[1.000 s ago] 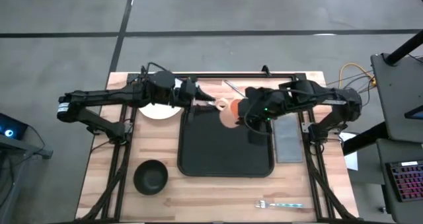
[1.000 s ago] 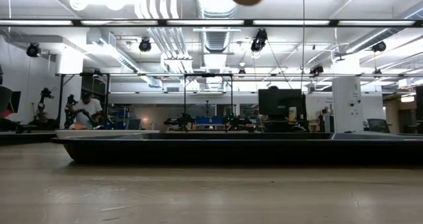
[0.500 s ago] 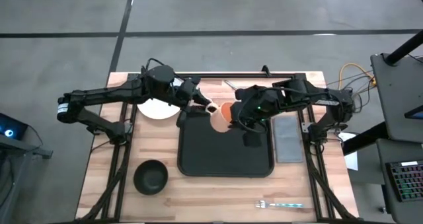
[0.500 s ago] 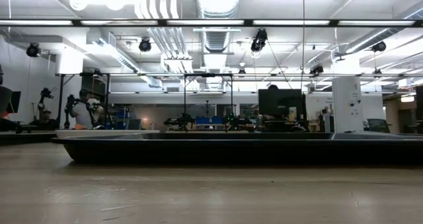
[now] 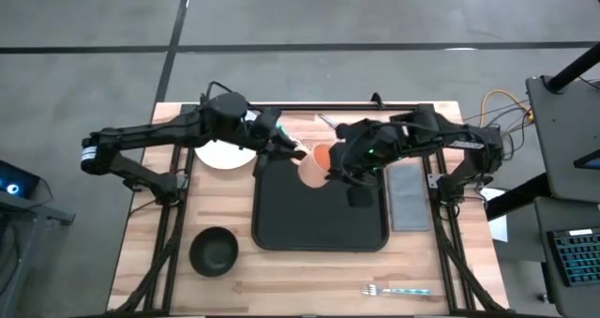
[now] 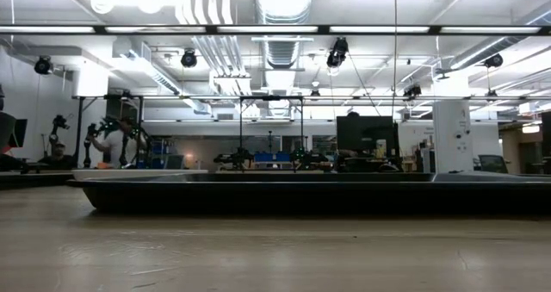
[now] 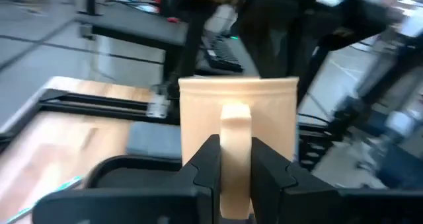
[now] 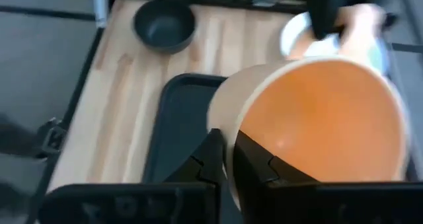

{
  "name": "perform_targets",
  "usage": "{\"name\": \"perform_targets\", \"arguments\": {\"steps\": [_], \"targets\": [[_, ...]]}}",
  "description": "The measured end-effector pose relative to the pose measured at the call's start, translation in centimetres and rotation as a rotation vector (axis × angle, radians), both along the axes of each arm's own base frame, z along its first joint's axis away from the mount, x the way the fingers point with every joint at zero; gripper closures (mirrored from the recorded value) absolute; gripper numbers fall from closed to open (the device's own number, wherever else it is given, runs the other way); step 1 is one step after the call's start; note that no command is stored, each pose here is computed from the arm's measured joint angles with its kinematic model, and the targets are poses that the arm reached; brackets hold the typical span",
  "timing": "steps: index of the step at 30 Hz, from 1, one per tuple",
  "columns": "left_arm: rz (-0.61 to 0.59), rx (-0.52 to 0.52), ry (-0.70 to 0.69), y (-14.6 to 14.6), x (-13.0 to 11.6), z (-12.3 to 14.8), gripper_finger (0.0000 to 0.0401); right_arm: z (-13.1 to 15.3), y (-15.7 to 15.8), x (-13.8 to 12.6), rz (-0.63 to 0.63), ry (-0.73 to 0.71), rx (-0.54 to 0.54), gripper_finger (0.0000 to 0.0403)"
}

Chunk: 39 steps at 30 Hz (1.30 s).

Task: Set up tray
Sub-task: Put the orange mug on the top left of the black serving tray

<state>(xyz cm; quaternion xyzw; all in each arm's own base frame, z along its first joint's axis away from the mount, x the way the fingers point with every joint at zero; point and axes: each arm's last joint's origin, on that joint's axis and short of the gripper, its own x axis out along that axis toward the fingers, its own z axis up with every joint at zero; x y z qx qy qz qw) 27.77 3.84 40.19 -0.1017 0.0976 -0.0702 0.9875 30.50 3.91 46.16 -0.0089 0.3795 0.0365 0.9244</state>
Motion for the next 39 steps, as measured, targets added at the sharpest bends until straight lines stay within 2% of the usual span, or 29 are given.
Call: {"name": "perform_targets", "arguments": {"steps": [3,6,10,13,17,21,23,26,32,35,39], "targets": [[0.066,0.018,0.064,-0.4,-0.4,-0.9,0.037,2.0,-0.4,-1.9,-0.05,-0.075,0.032,0.0345],[0.114,0.045,0.068,-1.2,-0.3,-1.3,0.037,3.8,-0.6,-4.1,-0.072,-0.138,0.061,0.0299],[0.203,0.104,0.089,-3.5,-0.8,-2.6,0.037,4.7,-1.0,-6.2,-0.149,-0.179,0.073,0.0247],[0.323,0.169,0.103,-5.6,-0.9,-4.8,0.037,5.2,-1.2,-8.2,-0.202,-0.21,0.089,0.0229],[0.487,0.23,0.002,-7.7,-1.3,-8.2,0.037,4.7,-1.1,-9.3,-0.183,-0.258,0.1,0.0223],[0.503,0.155,-0.16,-8.1,-2.1,-12.3,0.037,3.3,-0.6,-9.2,-0.118,-0.384,0.086,0.0225],[0.53,0.14,-0.189,-8.0,-2.8,-14.1,0.037,3.0,-0.6,-10.0,-0.072,-0.474,0.126,0.0228],[0.591,0.159,-0.162,-7.6,-3.6,-15.7,0.037,1.7,-0.5,-10.9,-0.015,-0.541,0.182,0.0235],[0.605,0.208,-0.084,-7.2,-4.7,-18.5,0.037,-3.0,-0.2,-12.0,-0.026,-0.518,0.289,0.0247],[0.625,0.236,-0.04,-6.9,-5.8,-20.2,0.037,-4.1,0.3,-12.6,0.003,-0.582,0.371,0.0251],[0.651,0.241,-0.032,-6.3,-8.0,-22.3,0.037,-6.1,0.8,-12.4,0.013,-0.595,0.425,0.0257]]}}
